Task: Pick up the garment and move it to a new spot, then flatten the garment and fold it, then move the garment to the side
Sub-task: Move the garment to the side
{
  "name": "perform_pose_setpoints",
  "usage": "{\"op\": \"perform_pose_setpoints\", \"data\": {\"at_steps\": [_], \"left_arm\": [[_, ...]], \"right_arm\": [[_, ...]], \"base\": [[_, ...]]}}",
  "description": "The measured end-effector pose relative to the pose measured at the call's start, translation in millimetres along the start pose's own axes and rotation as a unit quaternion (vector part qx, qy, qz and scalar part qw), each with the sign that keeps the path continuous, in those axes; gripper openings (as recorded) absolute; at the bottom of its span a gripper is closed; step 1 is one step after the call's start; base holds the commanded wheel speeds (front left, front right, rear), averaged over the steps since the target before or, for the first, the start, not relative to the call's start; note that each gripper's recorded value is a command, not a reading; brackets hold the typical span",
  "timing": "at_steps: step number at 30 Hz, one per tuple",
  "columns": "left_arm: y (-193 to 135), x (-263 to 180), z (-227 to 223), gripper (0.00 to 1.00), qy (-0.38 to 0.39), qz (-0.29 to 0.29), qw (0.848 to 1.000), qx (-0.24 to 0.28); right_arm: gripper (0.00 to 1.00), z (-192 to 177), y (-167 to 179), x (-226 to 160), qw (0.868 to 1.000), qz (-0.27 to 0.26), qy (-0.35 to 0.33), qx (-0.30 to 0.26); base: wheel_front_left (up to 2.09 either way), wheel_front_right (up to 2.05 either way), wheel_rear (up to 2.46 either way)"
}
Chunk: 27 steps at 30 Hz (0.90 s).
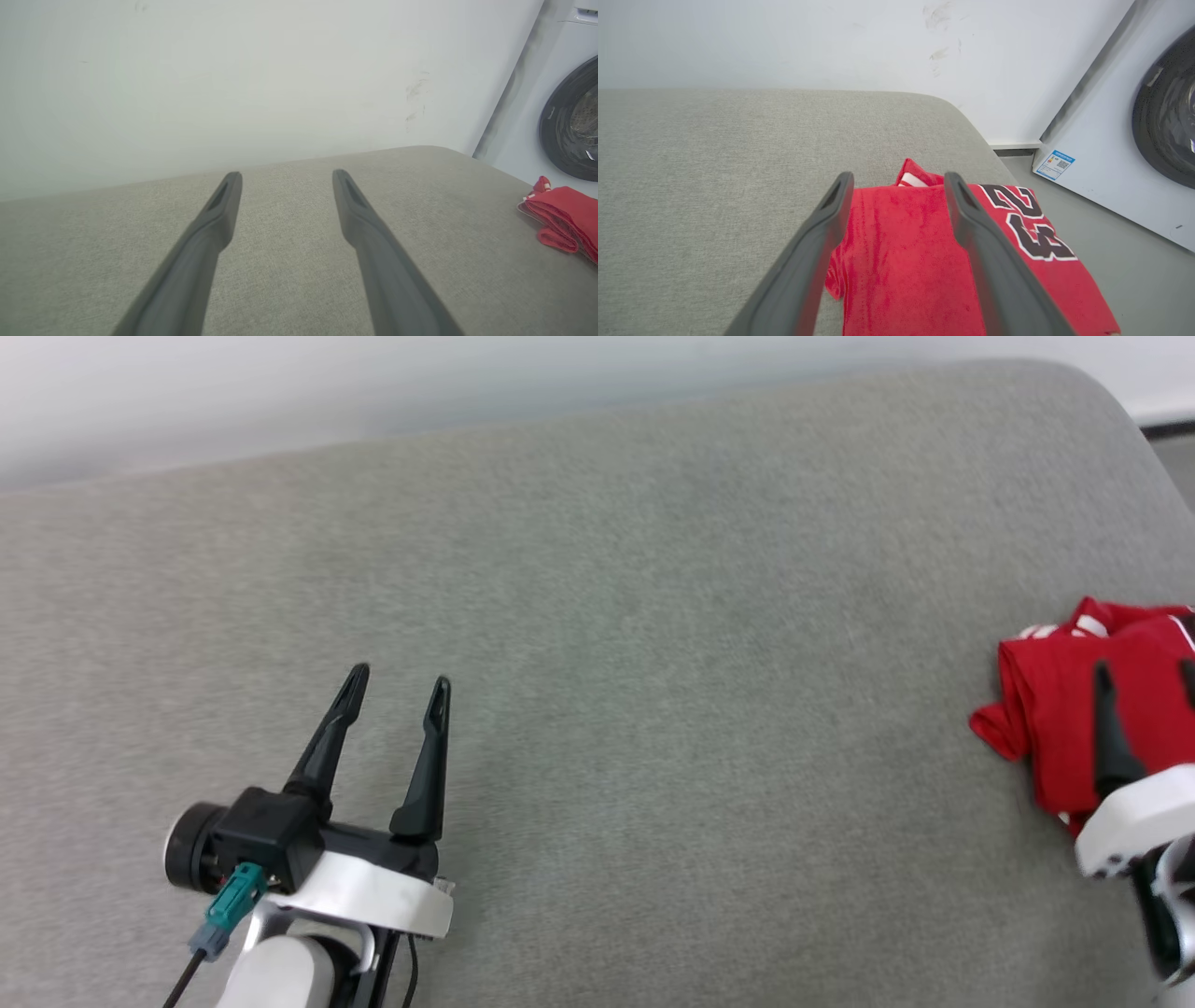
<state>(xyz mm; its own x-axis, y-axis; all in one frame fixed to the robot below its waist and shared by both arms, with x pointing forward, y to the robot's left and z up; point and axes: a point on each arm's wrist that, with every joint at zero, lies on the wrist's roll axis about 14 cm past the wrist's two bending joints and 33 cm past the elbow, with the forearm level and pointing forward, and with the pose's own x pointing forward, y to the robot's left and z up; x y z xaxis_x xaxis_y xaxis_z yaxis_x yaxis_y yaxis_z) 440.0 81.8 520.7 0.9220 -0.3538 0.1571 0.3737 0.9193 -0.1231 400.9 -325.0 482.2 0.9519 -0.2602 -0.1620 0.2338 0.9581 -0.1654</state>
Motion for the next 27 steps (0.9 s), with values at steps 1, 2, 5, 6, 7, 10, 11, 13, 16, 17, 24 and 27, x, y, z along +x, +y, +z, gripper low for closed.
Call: {"op": "perform_pose_setpoints", "data": {"at_steps": [1,2,5,6,7,10,11,13,16,17,24,27], "left_arm": [[4,-6,2,1.00,0.001,0.010,1.000,0.000],[8,-11,4,1.00,0.001,0.021,1.000,0.002],[20,-30,11,1.00,0.001,0.050,0.999,0.011],[25,-36,13,1.00,0.000,0.059,0.998,0.015],[29,-42,15,1.00,0.000,0.068,0.998,0.019],[43,-60,21,1.00,0.001,0.095,0.995,0.029],[47,-67,23,1.00,0.000,0.104,0.994,0.032],[54,-79,29,1.00,-0.004,0.122,0.992,0.033],[62,-97,36,1.00,-0.011,0.142,0.989,0.040],[63,-102,38,1.00,-0.012,0.147,0.988,0.041],[61,-130,38,1.00,-0.008,0.157,0.987,0.043],[58,-133,37,1.00,-0.006,0.152,0.987,0.043]], "right_arm": [[1.00,1,10,-3,1.000,0.014,-0.003,0.002],[1.00,3,21,-5,1.000,0.027,-0.007,0.004],[1.00,14,54,-11,0.997,0.066,-0.027,0.023],[1.00,17,64,-14,0.996,0.078,-0.032,0.030],[1.00,21,75,-17,0.994,0.091,-0.037,0.038],[1.00,32,100,-26,0.989,0.127,-0.054,0.052],[1.00,34,108,-31,0.987,0.138,-0.056,0.058],[1.00,40,121,-42,0.983,0.157,-0.065,0.064],[1.00,53,135,-56,0.977,0.180,-0.084,0.075],[1.00,57,139,-62,0.976,0.186,-0.087,0.076],[1.00,71,144,-97,0.969,0.206,-0.104,0.084],[1.00,74,138,-105,0.970,0.202,-0.107,0.084]], "base": [[0.00,0.00,0.00],[0.00,0.00,0.00],[0.00,0.00,0.00],[0.00,0.00,0.00],[0.00,0.00,0.00],[0.00,0.00,0.00],[0.00,0.00,0.00],[0.00,0.00,0.00],[0.00,0.00,0.00],[0.00,0.00,0.00],[0.00,0.00,0.00],[0.00,0.00,0.00]]}}
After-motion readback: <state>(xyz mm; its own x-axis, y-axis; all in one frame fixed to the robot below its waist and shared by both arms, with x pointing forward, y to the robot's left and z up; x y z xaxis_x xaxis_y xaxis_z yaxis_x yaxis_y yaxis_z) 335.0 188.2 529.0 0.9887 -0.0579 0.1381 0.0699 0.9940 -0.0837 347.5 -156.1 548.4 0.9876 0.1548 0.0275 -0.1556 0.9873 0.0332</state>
